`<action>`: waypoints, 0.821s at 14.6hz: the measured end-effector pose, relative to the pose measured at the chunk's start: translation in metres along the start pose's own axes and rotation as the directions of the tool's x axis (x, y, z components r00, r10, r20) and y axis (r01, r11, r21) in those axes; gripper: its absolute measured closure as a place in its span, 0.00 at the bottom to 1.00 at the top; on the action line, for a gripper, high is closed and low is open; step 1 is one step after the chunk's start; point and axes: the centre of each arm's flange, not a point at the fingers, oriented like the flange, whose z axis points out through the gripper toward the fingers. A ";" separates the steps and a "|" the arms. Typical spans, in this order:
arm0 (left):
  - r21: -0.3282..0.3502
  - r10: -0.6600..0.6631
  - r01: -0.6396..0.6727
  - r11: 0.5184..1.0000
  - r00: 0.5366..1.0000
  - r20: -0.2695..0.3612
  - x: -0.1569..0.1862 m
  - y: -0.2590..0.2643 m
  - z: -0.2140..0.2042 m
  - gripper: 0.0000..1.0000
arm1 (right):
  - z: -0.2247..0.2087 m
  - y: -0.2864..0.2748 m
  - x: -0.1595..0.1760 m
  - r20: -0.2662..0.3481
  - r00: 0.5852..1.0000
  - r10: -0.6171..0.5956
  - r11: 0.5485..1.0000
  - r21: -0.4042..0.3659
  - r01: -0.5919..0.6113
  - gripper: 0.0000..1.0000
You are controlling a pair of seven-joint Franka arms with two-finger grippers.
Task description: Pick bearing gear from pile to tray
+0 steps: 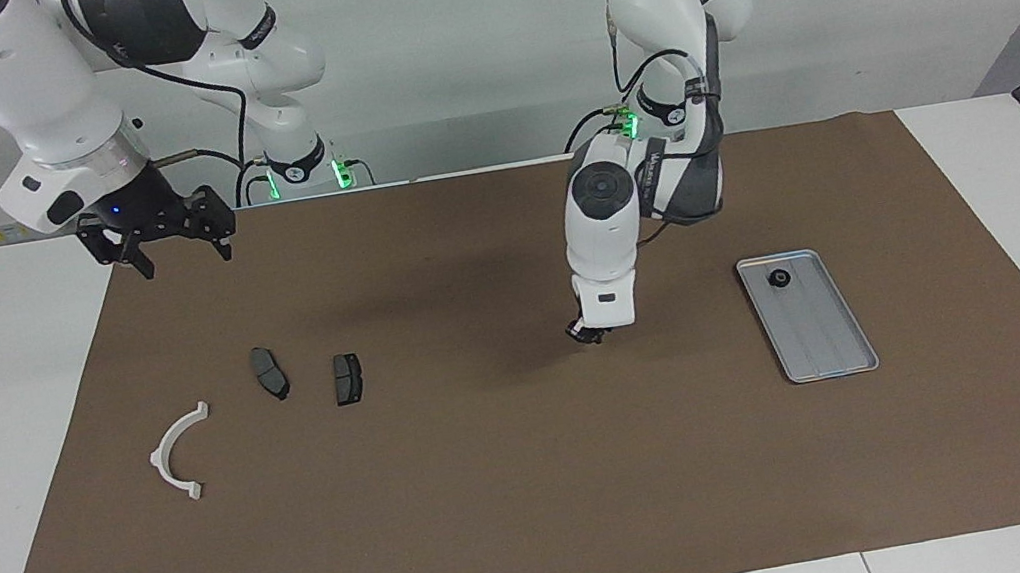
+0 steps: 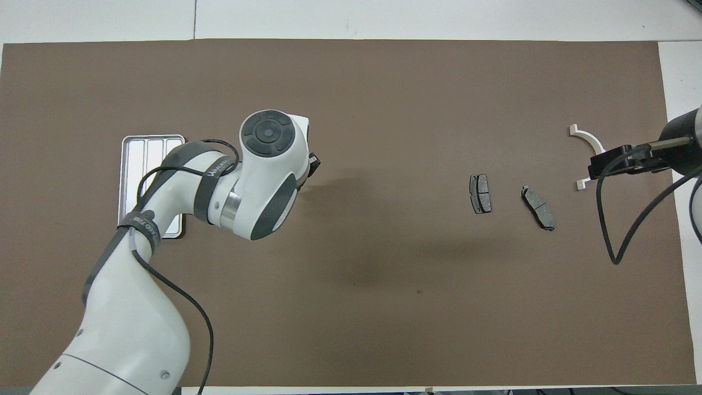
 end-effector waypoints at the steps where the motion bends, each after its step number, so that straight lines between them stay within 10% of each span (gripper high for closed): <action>1: -0.005 0.020 -0.020 1.000 1.000 0.002 0.018 -0.020 -0.008 0.76 | 0.000 0.000 0.000 0.000 1.000 0.000 1.000 0.000 0.000 0.00; 12: -0.043 0.257 -0.259 0.965 0.966 -0.037 0.201 -0.218 -0.015 0.76 | 0.001 0.000 0.000 0.003 1.000 0.000 1.000 0.000 0.000 0.00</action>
